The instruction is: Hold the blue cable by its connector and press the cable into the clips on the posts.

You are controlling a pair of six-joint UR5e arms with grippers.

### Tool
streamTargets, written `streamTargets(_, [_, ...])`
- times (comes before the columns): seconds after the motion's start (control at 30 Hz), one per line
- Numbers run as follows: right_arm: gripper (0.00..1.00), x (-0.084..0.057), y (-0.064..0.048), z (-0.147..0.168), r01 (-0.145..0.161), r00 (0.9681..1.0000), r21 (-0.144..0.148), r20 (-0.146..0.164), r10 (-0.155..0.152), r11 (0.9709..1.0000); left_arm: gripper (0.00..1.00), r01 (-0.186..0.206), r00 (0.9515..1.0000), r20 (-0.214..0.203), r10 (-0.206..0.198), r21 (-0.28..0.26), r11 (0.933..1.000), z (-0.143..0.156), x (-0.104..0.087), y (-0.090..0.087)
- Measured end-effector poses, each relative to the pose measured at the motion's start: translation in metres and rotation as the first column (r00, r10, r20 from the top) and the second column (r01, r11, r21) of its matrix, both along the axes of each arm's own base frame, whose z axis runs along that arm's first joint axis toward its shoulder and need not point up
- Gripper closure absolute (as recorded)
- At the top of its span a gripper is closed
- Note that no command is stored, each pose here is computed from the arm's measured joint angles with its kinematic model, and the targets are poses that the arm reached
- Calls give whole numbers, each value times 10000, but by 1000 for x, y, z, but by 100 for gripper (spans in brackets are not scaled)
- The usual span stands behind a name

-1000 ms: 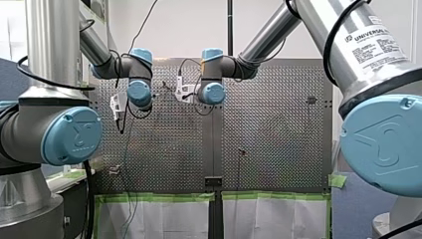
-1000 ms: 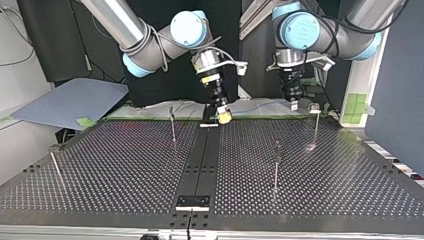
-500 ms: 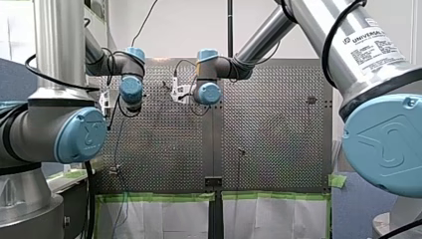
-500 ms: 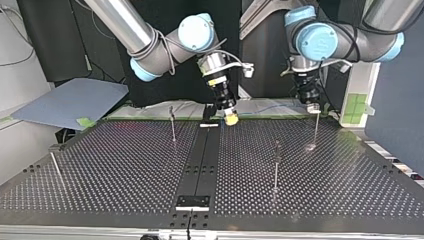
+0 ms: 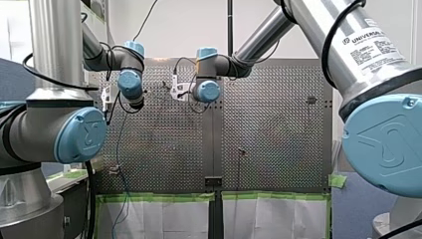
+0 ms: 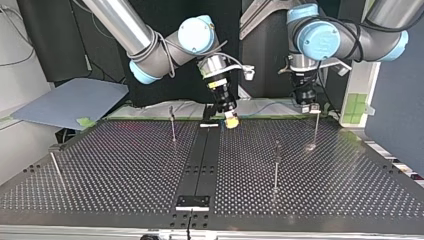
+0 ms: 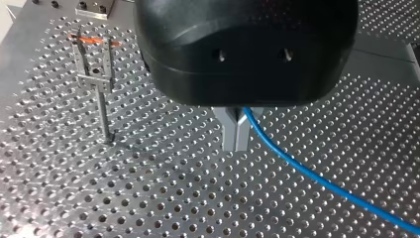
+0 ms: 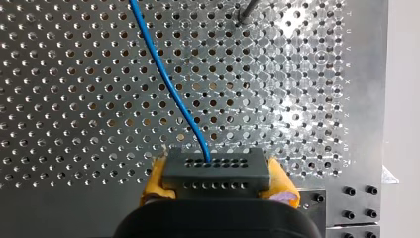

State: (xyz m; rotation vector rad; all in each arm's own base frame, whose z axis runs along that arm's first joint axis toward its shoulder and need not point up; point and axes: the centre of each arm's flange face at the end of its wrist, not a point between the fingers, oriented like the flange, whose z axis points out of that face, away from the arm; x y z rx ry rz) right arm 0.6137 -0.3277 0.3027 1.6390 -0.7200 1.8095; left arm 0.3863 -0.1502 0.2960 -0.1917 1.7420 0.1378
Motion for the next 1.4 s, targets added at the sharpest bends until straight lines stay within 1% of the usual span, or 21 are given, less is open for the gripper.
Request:
streamTargets(0.1, [100,0,-1,2,6,10000,11,-7,-6,10000,100,50,9999,99,-50,-63,10000,3,3,0])
streamTargets(0.27, [100,1,-2,5,13,10000,-4,18,-13,10000,100,109,9988,488,-99,-208,9997,17,3,2])
streamTargets(0.4, [100,3,-3,9,7,10000,-23,41,-6,10000,100,228,9983,537,-206,-401,9989,18,9,2])
streamTargets(0.63, [100,5,-4,15,-17,10000,-57,82,18,10000,100,293,9941,1063,-226,-622,9976,36,9,5])
streamTargets(0.73, [100,6,-5,19,-18,10000,-59,86,18,10000,100,425,9941,1028,-350,-716,9965,33,11,3])
streamTargets(0.83, [100,6,-7,21,-2,10000,-63,88,3,10000,100,469,9939,1026,-394,-725,9963,30,14,3])
streamTargets(0.9, [100,7,-8,22,10,9999,-73,102,-9,10000,100,440,9927,1156,-352,-742,9963,33,14,4])
streamTargets(1.0, [100,9,-9,24,-26,9999,-98,128,28,9999,100,415,9891,1443,-287,-868,9954,39,15,5])
streamTargets(1.1, [100,12,-8,24,-114,9998,-111,136,116,9999,100,576,9889,1419,-430,-1006,9933,35,17,0])
streamTargets(1.2, [100,14,-7,21,-160,9998,-81,96,161,9998,100,643,9891,1382,-509,-944,9935,33,18,-1])
streamTargets(1.33, [100,18,-8,12,-182,9998,-7,1,182,9998,100,578,9830,1789,-407,-912,9942,44,18,1])
streamTargets(1.4, [100,21,-10,7,-199,9998,30,-73,199,9998,100,610,9826,1806,-434,-934,9938,44,19,0])
